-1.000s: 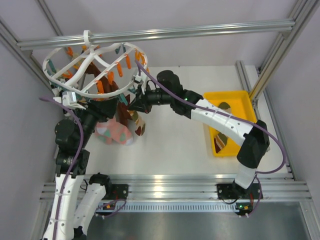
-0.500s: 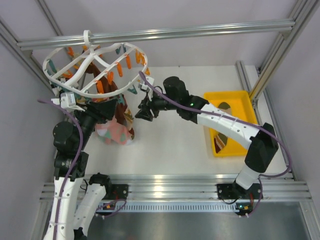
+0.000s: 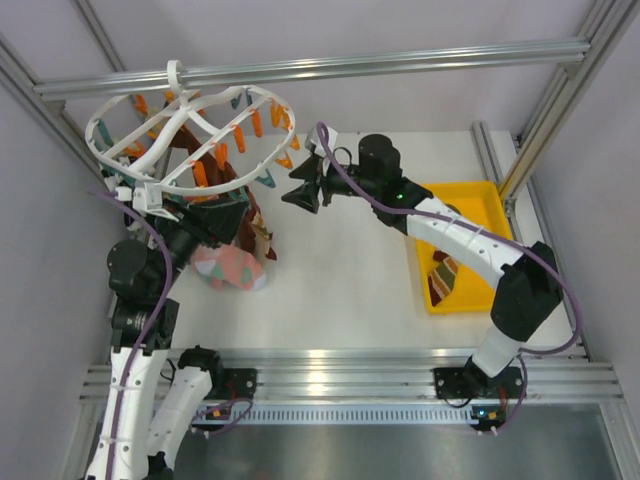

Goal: Clip the socks to the hanger
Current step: Clamp the sock onto the hanger.

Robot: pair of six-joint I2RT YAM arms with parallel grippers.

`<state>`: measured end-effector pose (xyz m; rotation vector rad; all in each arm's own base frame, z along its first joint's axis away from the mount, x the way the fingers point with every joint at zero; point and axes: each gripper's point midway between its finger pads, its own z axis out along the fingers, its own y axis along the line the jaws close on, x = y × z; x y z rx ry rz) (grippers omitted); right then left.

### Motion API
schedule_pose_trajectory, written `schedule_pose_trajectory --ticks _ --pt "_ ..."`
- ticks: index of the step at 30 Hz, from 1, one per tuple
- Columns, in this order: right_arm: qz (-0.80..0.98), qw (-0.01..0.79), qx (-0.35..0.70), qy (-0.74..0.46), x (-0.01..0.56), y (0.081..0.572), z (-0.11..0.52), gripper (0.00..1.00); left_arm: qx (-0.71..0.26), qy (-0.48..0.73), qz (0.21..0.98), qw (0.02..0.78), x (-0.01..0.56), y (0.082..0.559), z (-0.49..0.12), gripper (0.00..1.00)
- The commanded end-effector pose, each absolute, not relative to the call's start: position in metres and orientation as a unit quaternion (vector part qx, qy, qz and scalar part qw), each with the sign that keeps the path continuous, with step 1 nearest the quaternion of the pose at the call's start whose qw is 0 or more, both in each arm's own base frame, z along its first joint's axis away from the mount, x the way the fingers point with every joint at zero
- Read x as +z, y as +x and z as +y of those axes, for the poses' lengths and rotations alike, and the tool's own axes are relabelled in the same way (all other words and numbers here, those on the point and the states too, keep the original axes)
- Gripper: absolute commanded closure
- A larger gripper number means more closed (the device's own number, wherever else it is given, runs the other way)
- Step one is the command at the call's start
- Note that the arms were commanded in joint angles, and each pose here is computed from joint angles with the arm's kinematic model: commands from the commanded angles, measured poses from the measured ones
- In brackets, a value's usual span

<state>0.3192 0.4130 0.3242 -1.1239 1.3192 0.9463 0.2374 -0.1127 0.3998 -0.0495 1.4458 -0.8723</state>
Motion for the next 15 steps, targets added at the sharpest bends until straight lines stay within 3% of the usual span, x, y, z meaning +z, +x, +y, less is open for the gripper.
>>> schedule_pose_trajectory --ticks 1,7,15 --pt "0.471 0.589 0.443 -0.485 0.378 0.314 0.43 0.42 -0.397 0.017 0.616 0.681 0.416 0.233 -0.12 0.32" --pt "0.45 0.581 0.454 -0.503 0.378 0.306 0.446 0.41 -0.398 0.024 0.616 0.679 0.415 0.233 -0.122 0.32" --pt "0.44 0.566 0.468 -0.517 0.379 0.293 0.463 0.52 -0.393 0.034 0.612 0.685 0.42 0.232 -0.122 0.31"
